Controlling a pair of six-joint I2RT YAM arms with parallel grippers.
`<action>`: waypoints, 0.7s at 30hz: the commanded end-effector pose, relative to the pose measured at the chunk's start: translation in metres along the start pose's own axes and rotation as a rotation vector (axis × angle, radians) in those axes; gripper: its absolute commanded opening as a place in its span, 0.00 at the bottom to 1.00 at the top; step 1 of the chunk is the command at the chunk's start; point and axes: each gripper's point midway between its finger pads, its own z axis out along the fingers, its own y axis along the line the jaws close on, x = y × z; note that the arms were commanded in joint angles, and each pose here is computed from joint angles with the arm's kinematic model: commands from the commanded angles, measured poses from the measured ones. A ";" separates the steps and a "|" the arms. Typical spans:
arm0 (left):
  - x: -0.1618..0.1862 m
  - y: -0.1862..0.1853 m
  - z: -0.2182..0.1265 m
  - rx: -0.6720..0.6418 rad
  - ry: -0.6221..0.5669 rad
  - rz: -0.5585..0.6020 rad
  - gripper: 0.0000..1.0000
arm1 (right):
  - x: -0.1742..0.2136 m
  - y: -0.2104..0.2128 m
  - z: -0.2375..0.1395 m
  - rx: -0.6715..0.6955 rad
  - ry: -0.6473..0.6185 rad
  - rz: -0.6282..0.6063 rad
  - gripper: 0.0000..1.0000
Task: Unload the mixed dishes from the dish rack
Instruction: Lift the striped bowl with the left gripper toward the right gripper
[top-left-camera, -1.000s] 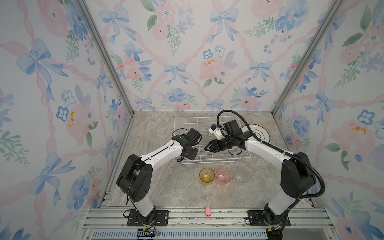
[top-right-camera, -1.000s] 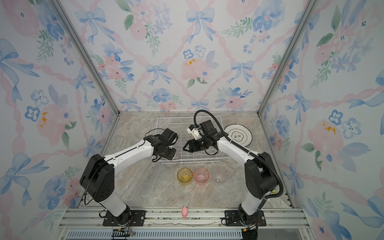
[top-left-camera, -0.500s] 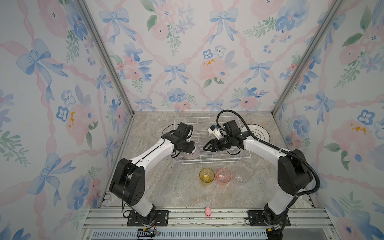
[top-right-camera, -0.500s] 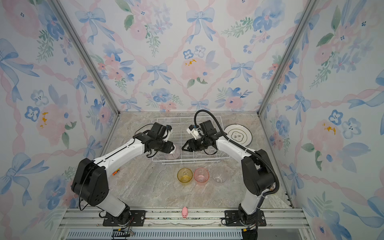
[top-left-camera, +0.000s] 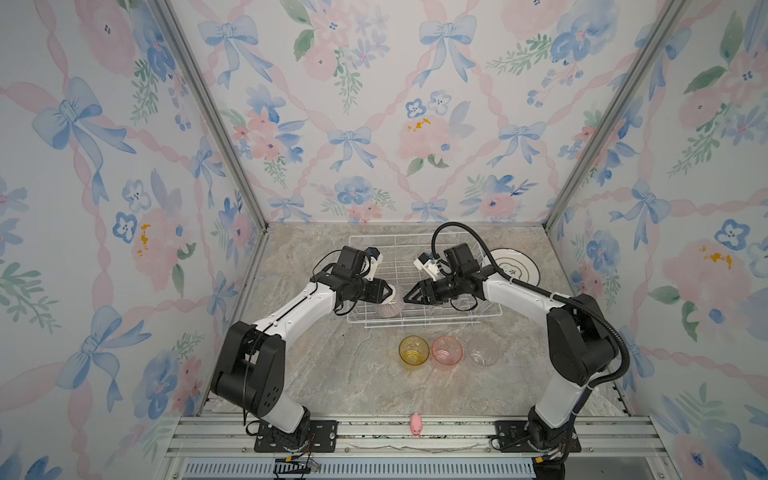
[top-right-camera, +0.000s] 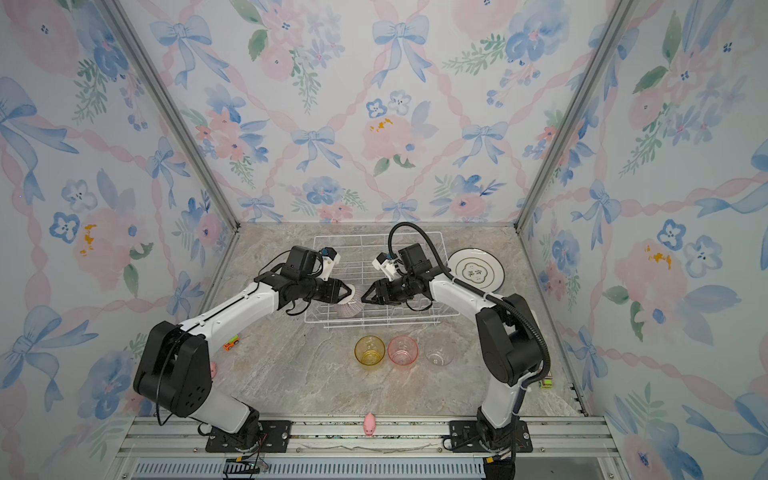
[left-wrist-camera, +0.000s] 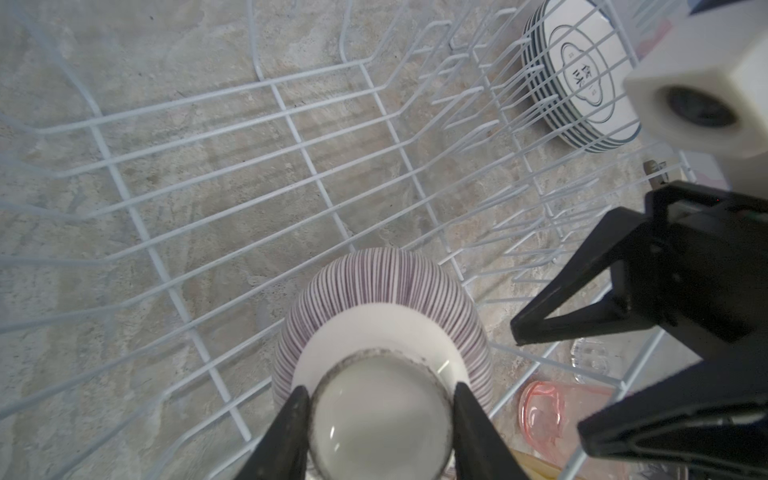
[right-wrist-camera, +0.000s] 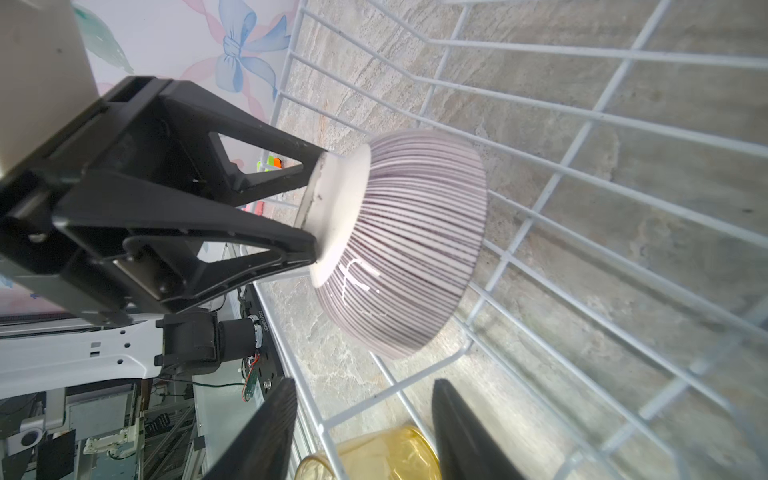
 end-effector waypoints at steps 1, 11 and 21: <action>-0.028 -0.017 -0.018 0.103 -0.125 0.006 0.38 | 0.003 -0.004 0.006 -0.035 0.008 0.030 0.55; -0.035 -0.025 -0.020 0.217 -0.180 -0.022 0.37 | -0.006 0.010 0.005 -0.126 -0.054 0.027 0.54; -0.039 -0.028 -0.017 0.257 -0.203 -0.041 0.37 | -0.027 0.032 -0.006 -0.237 -0.176 0.011 0.53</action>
